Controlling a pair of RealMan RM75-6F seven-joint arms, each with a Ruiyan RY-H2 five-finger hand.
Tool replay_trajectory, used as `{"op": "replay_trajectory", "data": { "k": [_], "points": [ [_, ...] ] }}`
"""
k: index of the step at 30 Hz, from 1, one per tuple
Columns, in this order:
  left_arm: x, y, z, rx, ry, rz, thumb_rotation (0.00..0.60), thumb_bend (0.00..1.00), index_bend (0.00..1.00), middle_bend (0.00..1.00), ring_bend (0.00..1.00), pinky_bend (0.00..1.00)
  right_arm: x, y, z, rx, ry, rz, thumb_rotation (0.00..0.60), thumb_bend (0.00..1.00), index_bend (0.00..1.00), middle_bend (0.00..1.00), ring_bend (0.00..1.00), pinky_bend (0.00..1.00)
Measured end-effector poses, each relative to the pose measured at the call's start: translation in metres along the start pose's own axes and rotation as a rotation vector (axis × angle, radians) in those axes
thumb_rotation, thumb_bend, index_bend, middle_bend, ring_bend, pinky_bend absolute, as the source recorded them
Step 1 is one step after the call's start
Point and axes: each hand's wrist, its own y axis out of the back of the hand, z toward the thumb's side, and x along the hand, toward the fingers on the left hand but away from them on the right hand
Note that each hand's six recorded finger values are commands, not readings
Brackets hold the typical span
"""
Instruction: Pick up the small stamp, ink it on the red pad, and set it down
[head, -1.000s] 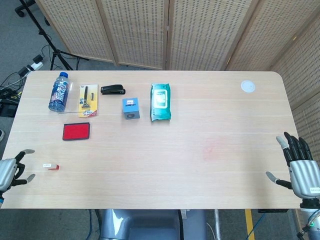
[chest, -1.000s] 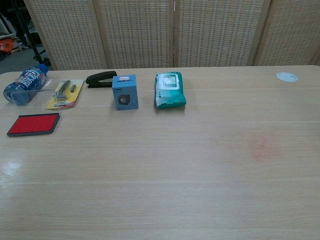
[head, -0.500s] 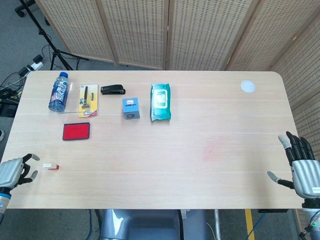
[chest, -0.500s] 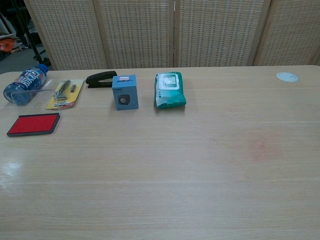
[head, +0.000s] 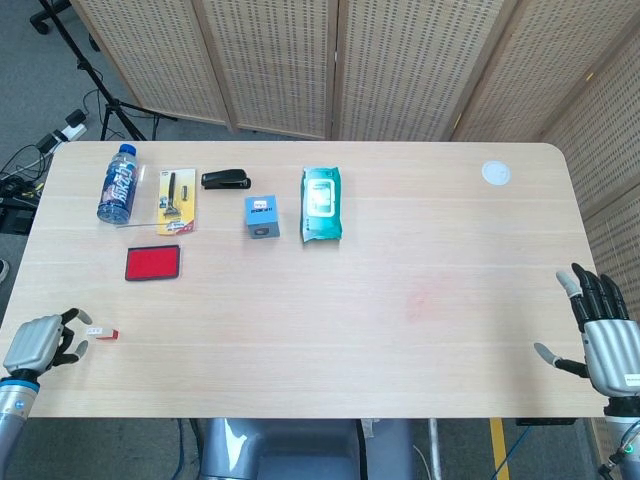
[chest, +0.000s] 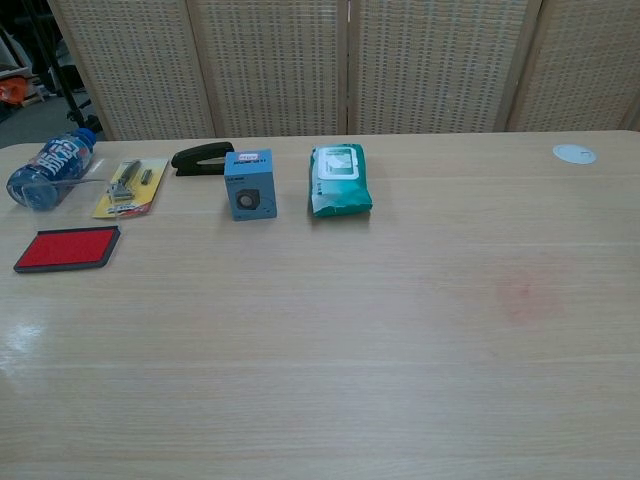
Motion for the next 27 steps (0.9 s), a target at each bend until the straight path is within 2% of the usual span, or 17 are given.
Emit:
{"op": "replay_trajectory", "data": {
  "k": [9, 27],
  "points": [
    [0.009, -0.007, 0.002, 0.009, 0.02, -0.014, 0.6, 0.37, 0.43, 0.98, 1.0, 1.0, 0.0, 0.0, -0.001, -0.003, -0.001, 0.001, 0.6, 0.0, 0.0, 0.0, 0.0, 0.0],
    [0.015, -0.012, 0.007, 0.025, 0.011, -0.019, 0.6, 0.37, 0.49, 0.98, 1.0, 1.0, -0.001, -0.001, -0.001, -0.002, -0.005, 0.007, 0.6, 0.0, 0.0, 0.0, 0.0, 0.0]
  ]
}}
